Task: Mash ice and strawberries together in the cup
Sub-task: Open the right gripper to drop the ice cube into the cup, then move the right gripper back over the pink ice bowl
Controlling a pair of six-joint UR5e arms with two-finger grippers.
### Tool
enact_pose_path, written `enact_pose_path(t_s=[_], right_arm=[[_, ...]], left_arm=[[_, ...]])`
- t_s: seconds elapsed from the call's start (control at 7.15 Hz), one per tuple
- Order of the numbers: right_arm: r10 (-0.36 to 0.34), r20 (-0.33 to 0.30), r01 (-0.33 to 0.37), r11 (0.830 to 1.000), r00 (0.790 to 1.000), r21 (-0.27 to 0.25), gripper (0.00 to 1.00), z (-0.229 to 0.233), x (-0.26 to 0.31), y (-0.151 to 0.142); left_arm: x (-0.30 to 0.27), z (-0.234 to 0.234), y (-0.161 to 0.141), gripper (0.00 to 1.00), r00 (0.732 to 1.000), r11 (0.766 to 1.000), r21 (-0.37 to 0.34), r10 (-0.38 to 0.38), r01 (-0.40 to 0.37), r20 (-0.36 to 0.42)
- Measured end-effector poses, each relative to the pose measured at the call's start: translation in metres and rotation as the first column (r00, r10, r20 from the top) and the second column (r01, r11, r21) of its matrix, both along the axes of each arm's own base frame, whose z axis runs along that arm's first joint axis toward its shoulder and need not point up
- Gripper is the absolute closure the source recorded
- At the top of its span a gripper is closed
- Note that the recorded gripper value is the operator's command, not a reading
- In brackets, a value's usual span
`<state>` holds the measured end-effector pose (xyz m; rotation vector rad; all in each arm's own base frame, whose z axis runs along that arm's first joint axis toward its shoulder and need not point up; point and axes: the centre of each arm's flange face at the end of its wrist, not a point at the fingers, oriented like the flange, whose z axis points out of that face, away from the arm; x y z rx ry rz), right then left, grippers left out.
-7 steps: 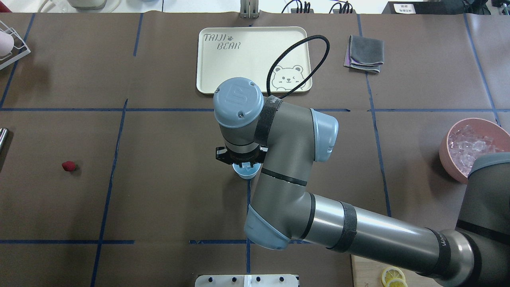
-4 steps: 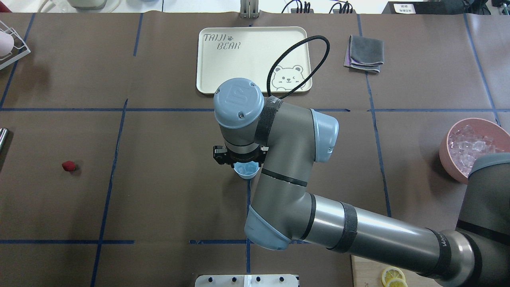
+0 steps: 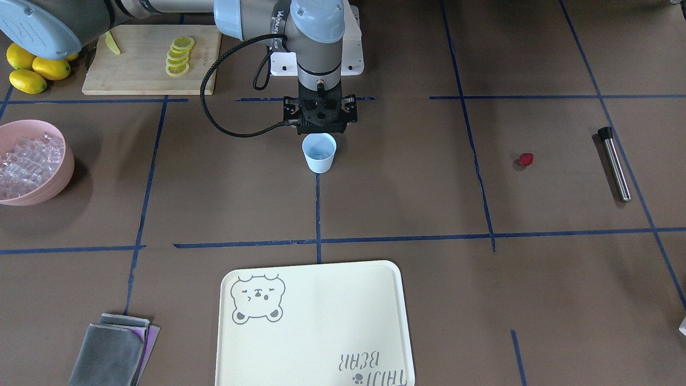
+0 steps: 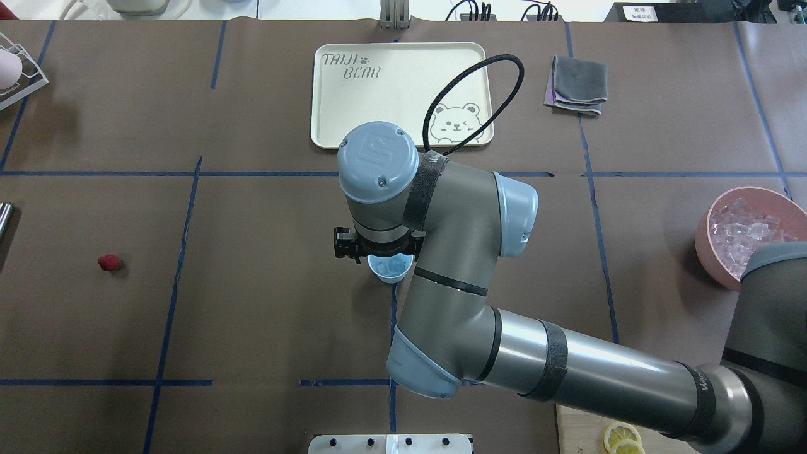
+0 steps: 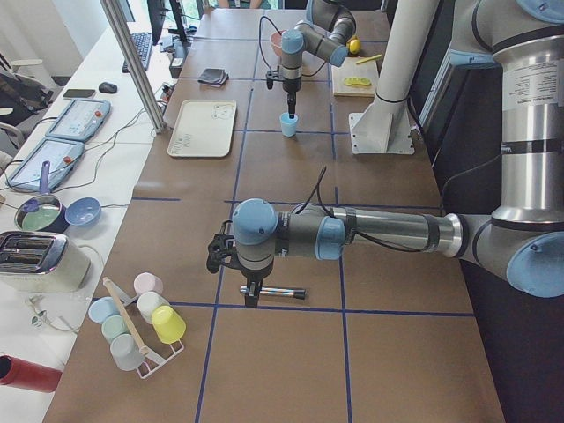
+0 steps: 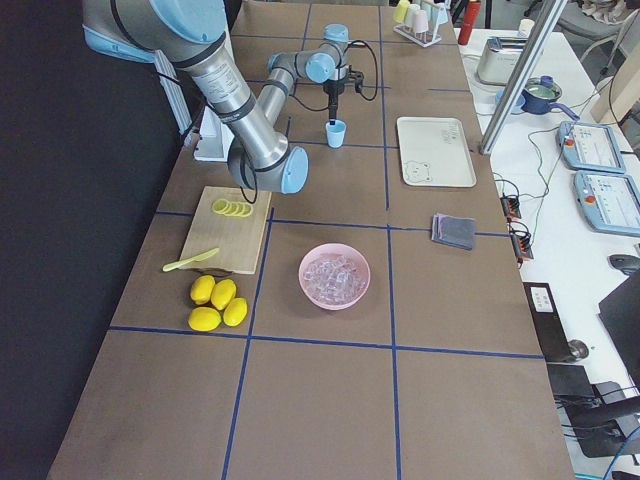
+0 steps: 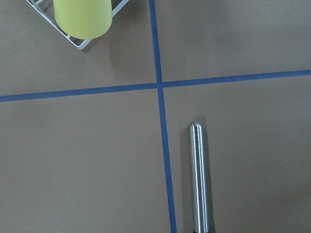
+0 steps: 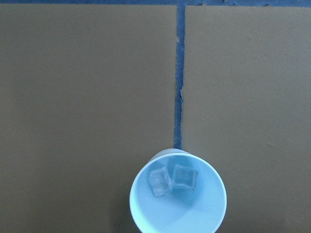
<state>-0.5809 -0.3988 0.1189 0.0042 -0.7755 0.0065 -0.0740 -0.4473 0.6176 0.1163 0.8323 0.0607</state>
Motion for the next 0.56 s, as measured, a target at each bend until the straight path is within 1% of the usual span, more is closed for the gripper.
enact_pose_path(t_s=[0.28, 0.42, 0.56], right_arm=[[0.018, 0.014, -0.018, 1.0, 1.0, 0.0, 0.02, -0.006, 0.009, -0.001], [0.035, 0.024, -0.035, 0.999, 0.999, 0.004, 0.02, -0.004, 0.025, -0.007], [0.058, 0.03, -0.058, 0.998, 0.998, 0.009, 0.01, 0.012, 0.057, -0.014]], left_arm=[[0.0, 0.0, 0.0, 0.0, 1.0, 1.0, 0.0, 0.0, 0.0, 0.0], [0.0, 0.0, 0.0, 0.0, 1.0, 1.0, 0.0, 0.0, 0.0, 0.0], [0.0, -0.001, 0.0, 0.0, 1.0, 1.0, 0.001, 0.0, 0.0, 0.0]])
